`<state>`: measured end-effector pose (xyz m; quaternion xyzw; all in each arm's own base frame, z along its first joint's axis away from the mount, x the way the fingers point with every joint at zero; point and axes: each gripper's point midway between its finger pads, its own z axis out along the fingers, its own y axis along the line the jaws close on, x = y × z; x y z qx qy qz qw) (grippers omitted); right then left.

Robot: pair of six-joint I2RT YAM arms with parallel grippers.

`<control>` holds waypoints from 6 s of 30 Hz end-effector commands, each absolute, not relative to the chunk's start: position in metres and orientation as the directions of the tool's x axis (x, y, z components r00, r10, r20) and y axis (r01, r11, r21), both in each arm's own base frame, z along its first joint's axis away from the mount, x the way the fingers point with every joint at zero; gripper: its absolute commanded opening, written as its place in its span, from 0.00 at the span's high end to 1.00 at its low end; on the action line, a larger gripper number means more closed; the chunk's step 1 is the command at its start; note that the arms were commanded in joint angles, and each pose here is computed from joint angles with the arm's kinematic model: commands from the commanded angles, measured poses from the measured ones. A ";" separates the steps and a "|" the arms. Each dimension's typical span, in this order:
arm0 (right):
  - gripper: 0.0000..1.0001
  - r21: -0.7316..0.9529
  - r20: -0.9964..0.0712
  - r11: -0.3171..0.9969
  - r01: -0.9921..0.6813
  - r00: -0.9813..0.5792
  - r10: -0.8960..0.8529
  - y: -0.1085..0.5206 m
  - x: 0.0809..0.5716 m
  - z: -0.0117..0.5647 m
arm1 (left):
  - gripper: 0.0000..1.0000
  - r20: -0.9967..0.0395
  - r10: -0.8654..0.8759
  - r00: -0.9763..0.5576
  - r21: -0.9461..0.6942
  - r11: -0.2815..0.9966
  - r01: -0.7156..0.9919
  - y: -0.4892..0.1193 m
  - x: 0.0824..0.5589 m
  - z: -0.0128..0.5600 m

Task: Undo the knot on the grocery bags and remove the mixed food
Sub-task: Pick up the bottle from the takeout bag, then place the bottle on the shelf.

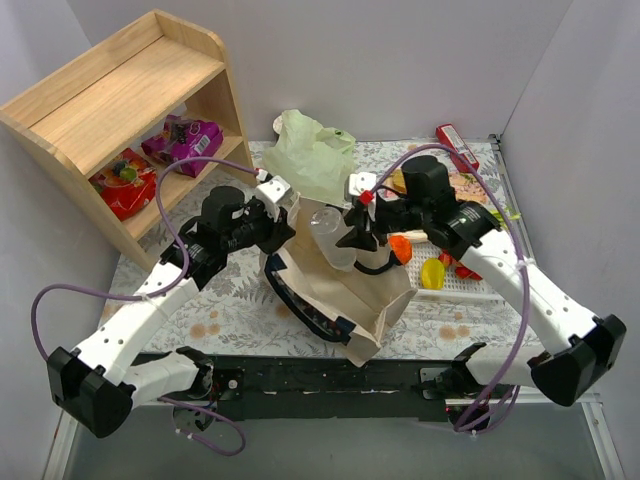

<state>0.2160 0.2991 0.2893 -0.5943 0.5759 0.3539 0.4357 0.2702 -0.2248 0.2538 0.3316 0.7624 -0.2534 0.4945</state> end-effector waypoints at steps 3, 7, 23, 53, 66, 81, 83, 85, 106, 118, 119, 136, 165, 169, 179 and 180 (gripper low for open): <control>0.99 -0.441 -0.897 0.085 -0.893 0.435 -0.080 0.301 0.205 0.428 | 0.41 -0.952 0.240 -0.191 -0.008 0.601 0.799 -0.233 0.270 0.307; 0.99 -0.579 -0.810 0.205 -0.789 0.586 -0.030 0.300 0.223 0.484 | 0.18 -0.955 0.256 -0.150 0.052 0.643 0.764 -0.223 0.279 0.341; 0.99 -0.930 0.272 0.182 0.319 0.931 -0.244 0.284 0.241 0.508 | 0.02 -0.834 -0.174 -0.523 -0.541 0.445 0.714 -0.221 0.323 0.444; 0.99 -0.885 0.463 0.012 0.465 0.883 -0.075 0.311 0.236 0.440 | 0.04 -0.380 0.120 -0.917 -0.924 0.009 0.383 -0.290 0.301 0.361; 0.52 -0.964 0.264 -0.023 0.263 0.951 -0.159 0.291 0.235 0.384 | 1.00 -0.696 -0.002 -0.718 -0.716 0.060 0.695 -0.285 0.345 0.404; 0.02 -0.756 -0.614 0.574 -0.315 0.645 -0.454 0.220 0.310 0.410 | 1.00 -0.969 -0.063 0.238 0.142 0.646 0.750 -0.206 0.425 0.568; 0.02 -0.728 -0.647 0.599 -0.333 0.623 -0.440 0.220 0.313 0.407 | 1.00 -0.929 0.006 0.370 0.255 0.734 0.629 -0.187 0.435 0.593; 0.02 -0.704 -0.675 0.608 -0.368 0.613 -0.410 0.224 0.311 0.403 | 1.00 -0.899 0.068 0.433 0.317 0.782 0.536 -0.175 0.445 0.606; 0.02 -0.644 -0.749 0.573 -0.507 0.569 -0.339 0.242 0.303 0.371 | 1.00 -0.829 0.295 0.475 0.264 0.955 -0.133 -0.020 0.470 0.659; 0.02 -0.656 -0.749 0.524 -0.543 0.551 -0.367 0.244 0.298 0.344 | 1.00 -0.889 0.264 0.374 0.189 0.956 -0.225 0.048 0.518 0.616; 0.02 -0.654 -0.751 0.523 -0.546 0.547 -0.369 0.244 0.298 0.342 | 1.00 -0.892 0.262 0.368 0.189 0.956 -0.223 0.049 0.520 0.613; 0.02 -0.643 -0.766 0.485 -0.593 0.513 -0.387 0.243 0.290 0.316 | 1.00 -0.927 0.133 0.350 0.122 0.991 -0.053 0.041 0.561 0.574; 0.02 -0.530 -0.847 0.573 -0.625 0.418 -0.328 0.239 0.291 0.349 | 0.02 -0.848 0.237 0.473 0.155 0.966 -0.207 0.056 0.476 0.638; 0.02 -0.426 -0.891 0.582 -0.693 0.212 -0.401 0.244 0.309 0.351 | 0.02 -0.804 0.277 0.525 0.173 0.955 -0.240 0.053 0.428 0.658; 0.02 -0.358 -0.924 0.551 -0.754 0.202 -0.325 0.260 0.301 0.352 | 0.02 -0.871 0.213 0.443 0.117 0.965 -0.236 0.060 0.437 0.620; 0.02 -0.346 -0.928 0.551 -0.759 0.191 -0.321 0.261 0.301 0.352 | 0.02 -0.899 0.179 0.399 0.090 0.969 -0.232 0.063 0.453 0.603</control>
